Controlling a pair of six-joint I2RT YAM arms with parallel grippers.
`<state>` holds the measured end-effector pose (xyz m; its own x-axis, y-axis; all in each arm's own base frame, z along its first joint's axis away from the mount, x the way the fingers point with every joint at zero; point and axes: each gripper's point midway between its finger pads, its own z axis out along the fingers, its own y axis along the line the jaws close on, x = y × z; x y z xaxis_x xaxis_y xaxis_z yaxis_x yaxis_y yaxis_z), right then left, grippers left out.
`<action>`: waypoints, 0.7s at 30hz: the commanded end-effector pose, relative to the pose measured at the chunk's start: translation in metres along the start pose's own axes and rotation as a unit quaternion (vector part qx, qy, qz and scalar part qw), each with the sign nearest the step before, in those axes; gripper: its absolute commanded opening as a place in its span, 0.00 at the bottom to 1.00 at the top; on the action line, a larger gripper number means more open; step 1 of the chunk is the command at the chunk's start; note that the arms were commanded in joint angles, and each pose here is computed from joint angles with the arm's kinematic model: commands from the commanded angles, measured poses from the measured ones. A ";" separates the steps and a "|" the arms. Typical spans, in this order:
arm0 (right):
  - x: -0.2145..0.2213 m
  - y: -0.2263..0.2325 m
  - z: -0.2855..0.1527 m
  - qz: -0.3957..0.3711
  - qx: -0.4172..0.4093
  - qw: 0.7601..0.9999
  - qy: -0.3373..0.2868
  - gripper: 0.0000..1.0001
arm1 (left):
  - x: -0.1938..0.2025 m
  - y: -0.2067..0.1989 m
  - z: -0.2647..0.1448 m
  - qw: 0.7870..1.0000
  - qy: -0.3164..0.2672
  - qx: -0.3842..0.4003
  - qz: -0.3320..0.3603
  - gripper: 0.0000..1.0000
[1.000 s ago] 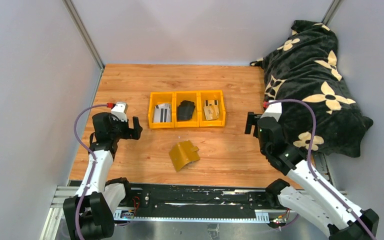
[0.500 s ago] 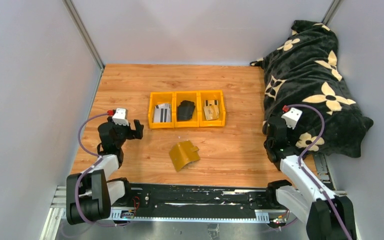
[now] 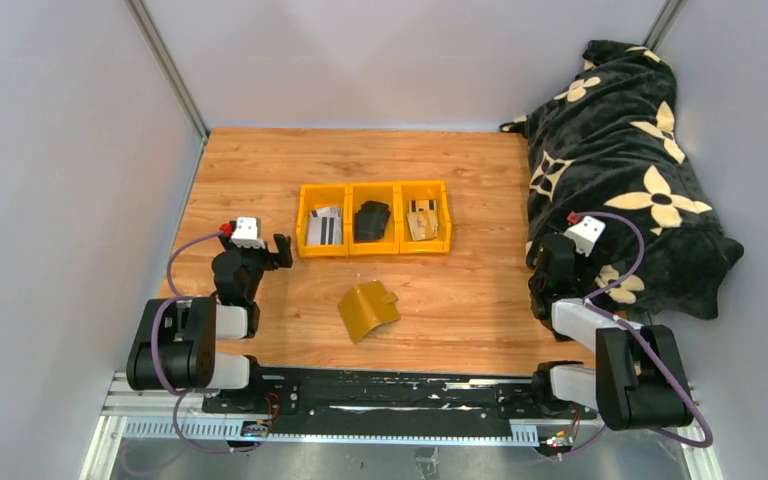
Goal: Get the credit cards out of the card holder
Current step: Reset both arms
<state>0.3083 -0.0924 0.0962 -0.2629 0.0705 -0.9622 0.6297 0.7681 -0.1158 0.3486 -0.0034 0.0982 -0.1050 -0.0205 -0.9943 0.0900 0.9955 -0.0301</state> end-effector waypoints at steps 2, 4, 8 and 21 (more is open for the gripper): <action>0.008 0.006 0.011 0.022 -0.034 0.999 -0.009 0.90 | -0.004 0.019 0.002 0.998 -0.004 -0.064 0.014 1.00; 0.008 0.016 0.011 0.005 -0.059 0.998 -0.001 0.91 | -0.008 0.017 0.005 0.998 -0.016 -0.064 0.014 1.00; 0.005 0.030 0.000 -0.003 -0.125 0.992 -0.034 0.91 | -0.006 0.015 0.006 0.998 -0.006 -0.058 0.019 1.00; 0.020 0.062 0.004 -0.070 -0.185 0.980 -0.024 0.96 | -0.008 0.014 0.006 0.998 -0.015 -0.056 0.018 1.00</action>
<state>0.3386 -0.0667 0.0860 -0.1932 -0.0778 -0.9781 0.3868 0.9101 -0.1488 0.3523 0.0085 0.0940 -0.1135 -0.0064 -0.9935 -0.0069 1.0000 -0.0056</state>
